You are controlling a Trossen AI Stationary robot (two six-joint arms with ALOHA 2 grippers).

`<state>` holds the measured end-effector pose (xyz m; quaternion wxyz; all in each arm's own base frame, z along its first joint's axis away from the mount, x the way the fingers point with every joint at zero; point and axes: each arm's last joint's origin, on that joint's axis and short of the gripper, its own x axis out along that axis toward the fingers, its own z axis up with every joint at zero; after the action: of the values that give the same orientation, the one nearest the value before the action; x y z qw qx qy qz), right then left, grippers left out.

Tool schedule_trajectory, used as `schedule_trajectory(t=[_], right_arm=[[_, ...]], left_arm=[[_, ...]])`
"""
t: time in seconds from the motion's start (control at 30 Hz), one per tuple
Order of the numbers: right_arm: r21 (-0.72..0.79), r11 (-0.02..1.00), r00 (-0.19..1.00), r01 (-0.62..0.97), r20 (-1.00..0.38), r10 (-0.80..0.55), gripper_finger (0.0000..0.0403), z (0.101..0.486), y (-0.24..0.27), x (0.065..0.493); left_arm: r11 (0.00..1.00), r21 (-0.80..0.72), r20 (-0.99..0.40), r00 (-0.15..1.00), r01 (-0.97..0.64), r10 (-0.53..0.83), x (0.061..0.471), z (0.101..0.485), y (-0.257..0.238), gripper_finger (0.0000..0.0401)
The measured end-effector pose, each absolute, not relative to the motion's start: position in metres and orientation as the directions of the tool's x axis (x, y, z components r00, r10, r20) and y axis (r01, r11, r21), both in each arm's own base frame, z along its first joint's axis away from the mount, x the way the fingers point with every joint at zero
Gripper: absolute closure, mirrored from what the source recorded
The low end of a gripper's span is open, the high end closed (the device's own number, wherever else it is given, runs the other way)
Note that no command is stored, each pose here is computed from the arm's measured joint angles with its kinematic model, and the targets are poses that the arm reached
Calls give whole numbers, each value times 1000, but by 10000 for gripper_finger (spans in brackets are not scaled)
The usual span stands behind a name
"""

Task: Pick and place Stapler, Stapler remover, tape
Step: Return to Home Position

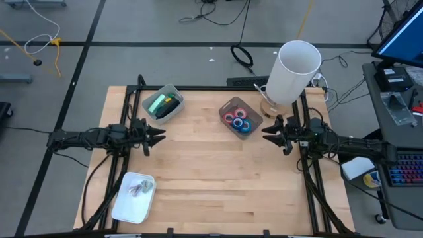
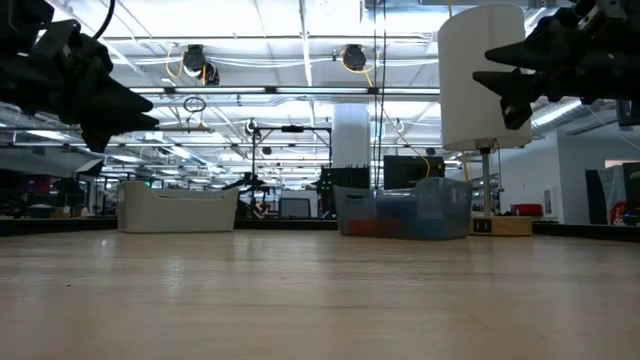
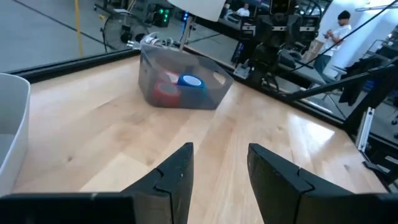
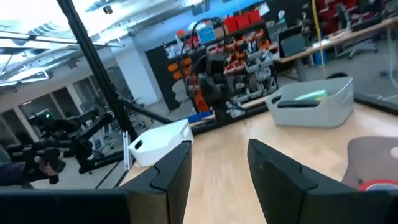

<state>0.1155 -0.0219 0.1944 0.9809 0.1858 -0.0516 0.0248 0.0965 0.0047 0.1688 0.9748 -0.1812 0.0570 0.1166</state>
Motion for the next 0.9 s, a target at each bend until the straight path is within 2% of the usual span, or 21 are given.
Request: schedule_trajectory(t=[0.27,0.57,0.9], right_arm=[[359,933,989,-38,150,-17,250,198,-25,104],[430,902,997,46,43,-71,250,185,-24,95],[419,887,980,194,-118,-158,250,170,-27,94]], left_arm=[[913,-330,-153,968,-239,198,97,169,4,249],[916,-328,-154,970,-230,189,97,169,4,249],[922,-310,-154,970,-231,191,97,169,4,249]])
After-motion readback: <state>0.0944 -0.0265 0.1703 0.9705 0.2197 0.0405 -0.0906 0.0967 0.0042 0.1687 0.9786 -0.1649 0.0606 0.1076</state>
